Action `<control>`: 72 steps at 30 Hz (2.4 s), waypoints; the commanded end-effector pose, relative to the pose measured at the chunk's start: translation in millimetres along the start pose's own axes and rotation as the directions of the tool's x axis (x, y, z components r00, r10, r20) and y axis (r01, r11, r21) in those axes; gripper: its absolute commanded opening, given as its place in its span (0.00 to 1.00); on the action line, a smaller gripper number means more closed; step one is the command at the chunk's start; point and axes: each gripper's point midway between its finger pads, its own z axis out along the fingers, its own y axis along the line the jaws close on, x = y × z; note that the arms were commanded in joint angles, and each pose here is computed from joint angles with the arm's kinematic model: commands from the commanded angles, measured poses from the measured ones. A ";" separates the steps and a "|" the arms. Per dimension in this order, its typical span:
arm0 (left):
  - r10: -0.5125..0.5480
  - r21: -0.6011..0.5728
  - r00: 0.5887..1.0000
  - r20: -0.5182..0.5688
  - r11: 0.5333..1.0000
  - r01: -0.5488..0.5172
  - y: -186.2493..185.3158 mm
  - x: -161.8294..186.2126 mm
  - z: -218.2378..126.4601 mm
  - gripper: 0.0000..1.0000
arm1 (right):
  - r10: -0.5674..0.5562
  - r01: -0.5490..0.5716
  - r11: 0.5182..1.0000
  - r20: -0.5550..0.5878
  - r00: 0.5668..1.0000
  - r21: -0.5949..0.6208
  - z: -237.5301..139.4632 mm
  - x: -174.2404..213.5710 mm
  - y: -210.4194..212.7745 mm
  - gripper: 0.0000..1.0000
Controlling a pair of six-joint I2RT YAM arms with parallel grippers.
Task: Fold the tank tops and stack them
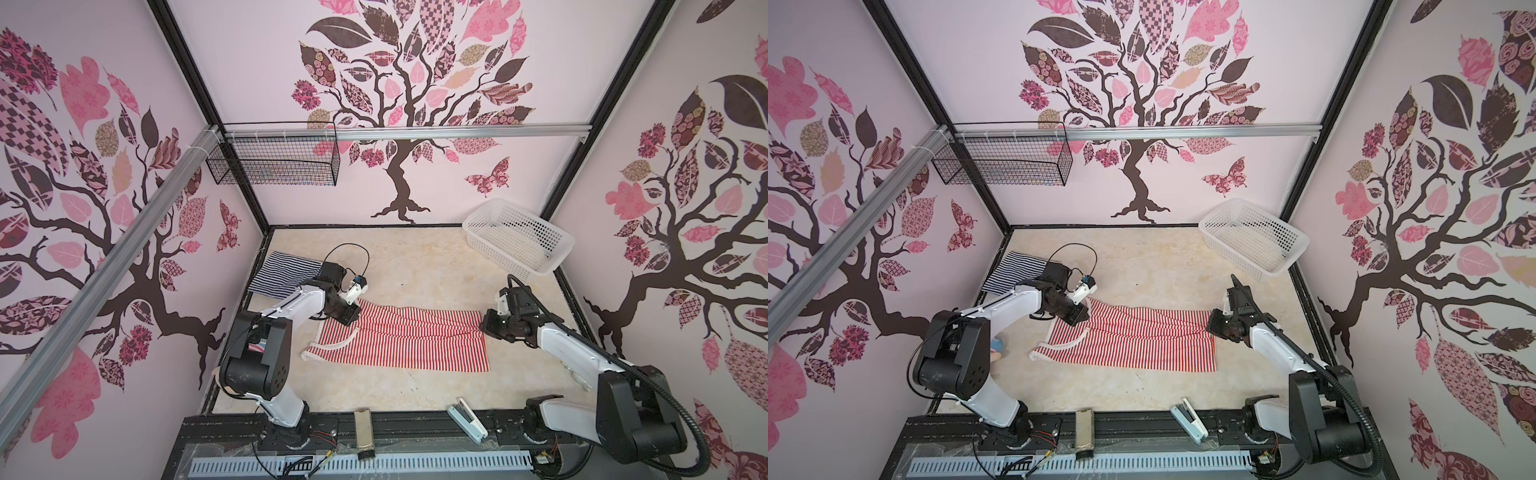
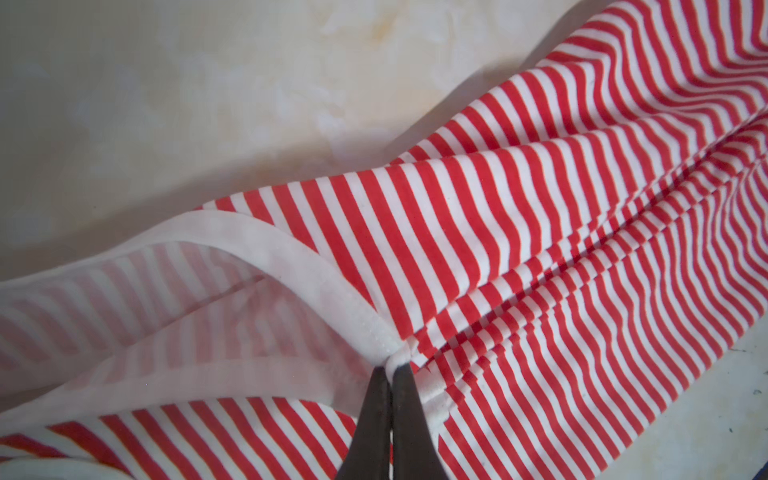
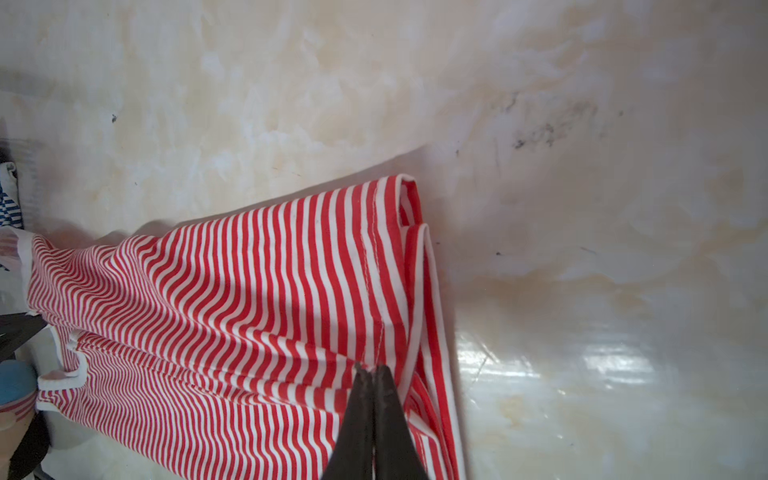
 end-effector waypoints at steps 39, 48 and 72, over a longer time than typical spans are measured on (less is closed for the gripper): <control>0.137 -0.050 0.972 -0.191 0.988 -0.149 -25.7 27.8 17.9 0.37 | 0.057 -0.053 0.997 -0.065 0.996 0.064 21.6 34.4 3.5 0.08; 0.075 -0.197 0.986 -0.147 0.975 -0.103 0.3 37.5 -12.4 0.50 | 0.089 -0.075 0.986 -0.087 0.992 0.149 31.6 42.2 -15.2 0.09; -0.031 -0.479 0.991 -0.131 0.877 -0.035 115.1 18.4 -56.8 0.76 | 0.111 -0.096 0.982 -0.090 0.990 0.160 35.2 51.8 -24.2 0.08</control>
